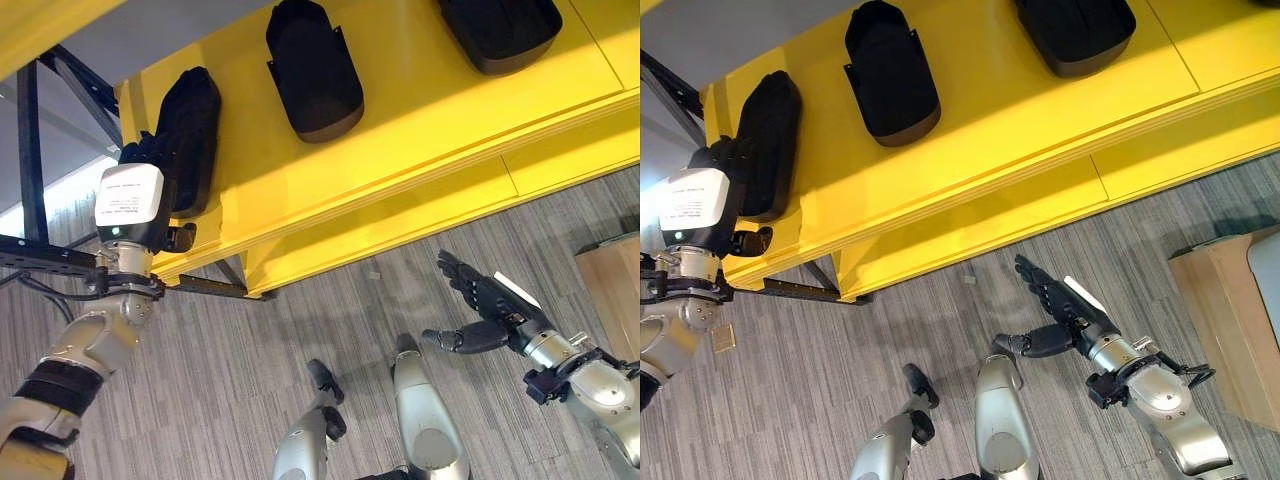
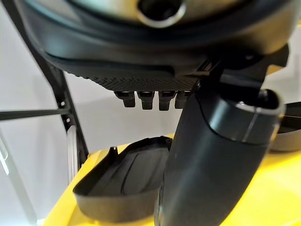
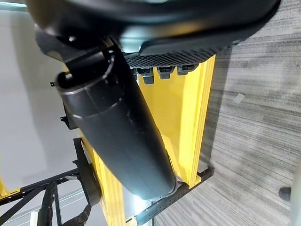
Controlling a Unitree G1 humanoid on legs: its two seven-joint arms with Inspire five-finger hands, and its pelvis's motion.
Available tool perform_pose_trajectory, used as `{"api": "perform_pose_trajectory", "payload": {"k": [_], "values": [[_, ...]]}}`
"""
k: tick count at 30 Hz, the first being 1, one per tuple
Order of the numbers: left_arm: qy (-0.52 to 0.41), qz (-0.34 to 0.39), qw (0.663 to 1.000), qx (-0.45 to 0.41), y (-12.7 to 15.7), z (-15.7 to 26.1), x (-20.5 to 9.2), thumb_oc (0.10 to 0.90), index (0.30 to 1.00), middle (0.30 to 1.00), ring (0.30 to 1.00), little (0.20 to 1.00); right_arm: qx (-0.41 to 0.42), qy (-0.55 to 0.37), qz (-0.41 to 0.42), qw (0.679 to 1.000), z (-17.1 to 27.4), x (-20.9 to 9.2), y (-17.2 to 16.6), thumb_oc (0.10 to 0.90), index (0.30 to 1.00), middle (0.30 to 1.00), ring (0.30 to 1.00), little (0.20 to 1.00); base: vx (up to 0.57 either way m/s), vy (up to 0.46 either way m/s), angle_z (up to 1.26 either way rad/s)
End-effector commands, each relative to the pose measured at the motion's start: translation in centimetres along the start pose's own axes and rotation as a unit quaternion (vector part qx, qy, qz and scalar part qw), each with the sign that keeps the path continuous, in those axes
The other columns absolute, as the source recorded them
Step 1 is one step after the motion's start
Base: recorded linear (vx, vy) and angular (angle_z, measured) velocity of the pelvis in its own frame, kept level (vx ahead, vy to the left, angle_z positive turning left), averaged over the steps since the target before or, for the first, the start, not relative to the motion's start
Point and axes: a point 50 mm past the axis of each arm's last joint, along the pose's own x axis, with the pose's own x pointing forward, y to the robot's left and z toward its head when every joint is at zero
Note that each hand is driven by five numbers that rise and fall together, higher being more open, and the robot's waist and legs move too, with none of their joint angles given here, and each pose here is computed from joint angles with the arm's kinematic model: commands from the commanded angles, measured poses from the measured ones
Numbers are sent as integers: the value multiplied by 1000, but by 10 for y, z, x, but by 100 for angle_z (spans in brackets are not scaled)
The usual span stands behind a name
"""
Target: Move parts from the plastic box to the shelf.
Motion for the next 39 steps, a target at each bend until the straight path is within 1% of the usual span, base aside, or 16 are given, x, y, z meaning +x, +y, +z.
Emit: {"api": "perform_pose_trajectory", "payload": {"k": [1,3,20,32,39], "values": [[35,68,997,16,26,-16,16,900,1000,1000,1000,1000,-13,-94,22,995,32,4,4,900,1000,1000,1000,1000,0,0,0],[51,59,997,13,16,-15,15,900,1000,1000,1000,1000,-13,-93,25,995,31,5,5,900,1000,1000,1000,1000,0,0,0],[128,42,991,3,-9,-25,15,900,1000,1000,1000,1000,-18,-93,36,995,33,9,7,900,1000,1000,1000,1000,3,5,-2],[194,48,980,2,-13,-33,20,900,1000,1000,1000,1000,-23,-94,46,994,36,16,9,900,1000,1000,1000,1000,0,0,0],[218,50,975,-2,-11,-36,29,900,1000,1000,1000,1000,-27,-93,52,994,38,19,10,900,1000,1000,1000,1000,0,0,0]]}}
